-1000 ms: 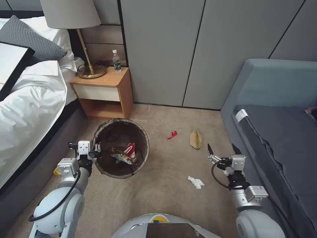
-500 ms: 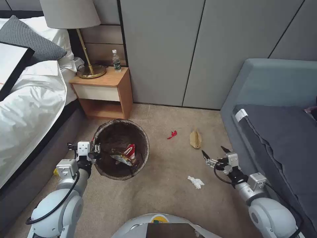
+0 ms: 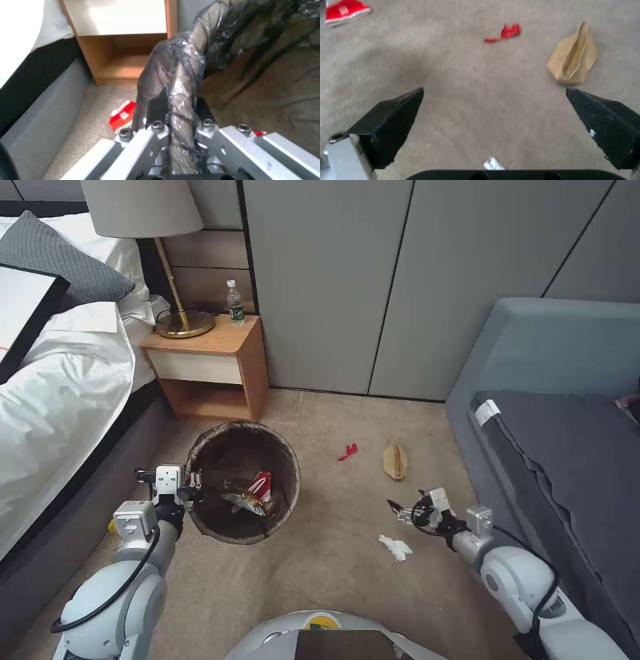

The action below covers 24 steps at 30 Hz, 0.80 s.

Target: Pick up the trash bin, then pick up the garbage from the floor and place it into the trash bin.

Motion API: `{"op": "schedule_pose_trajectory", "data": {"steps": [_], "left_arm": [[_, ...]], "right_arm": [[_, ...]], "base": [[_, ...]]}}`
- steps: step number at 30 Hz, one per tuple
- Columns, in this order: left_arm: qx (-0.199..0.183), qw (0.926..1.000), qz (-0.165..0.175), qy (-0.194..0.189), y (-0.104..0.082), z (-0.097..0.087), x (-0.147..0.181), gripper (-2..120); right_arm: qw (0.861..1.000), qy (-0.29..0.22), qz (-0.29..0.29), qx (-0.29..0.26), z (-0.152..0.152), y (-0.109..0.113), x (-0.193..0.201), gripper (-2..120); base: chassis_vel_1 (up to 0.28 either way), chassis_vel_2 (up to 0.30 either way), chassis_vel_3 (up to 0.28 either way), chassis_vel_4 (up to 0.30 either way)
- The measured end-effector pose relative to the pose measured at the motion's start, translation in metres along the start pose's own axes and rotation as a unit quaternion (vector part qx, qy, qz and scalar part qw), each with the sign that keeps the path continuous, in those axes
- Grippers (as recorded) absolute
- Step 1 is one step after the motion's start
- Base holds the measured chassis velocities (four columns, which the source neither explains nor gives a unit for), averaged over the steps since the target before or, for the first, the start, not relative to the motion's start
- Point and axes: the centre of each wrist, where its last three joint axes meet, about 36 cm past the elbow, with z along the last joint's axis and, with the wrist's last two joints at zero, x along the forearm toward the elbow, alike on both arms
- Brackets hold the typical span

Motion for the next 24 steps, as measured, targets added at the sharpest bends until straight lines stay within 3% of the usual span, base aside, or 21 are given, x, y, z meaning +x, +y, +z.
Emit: {"op": "schedule_pose_trajectory", "data": {"steps": [24], "left_arm": [[0.001,1.0,-0.004,0.004,0.001,0.003,-0.005,3]], "right_arm": [[0.993,0.1,0.043,-0.05,0.029,0.0,-0.043,100]], "base": [[0.0,0.0,0.0,0.0]]}}
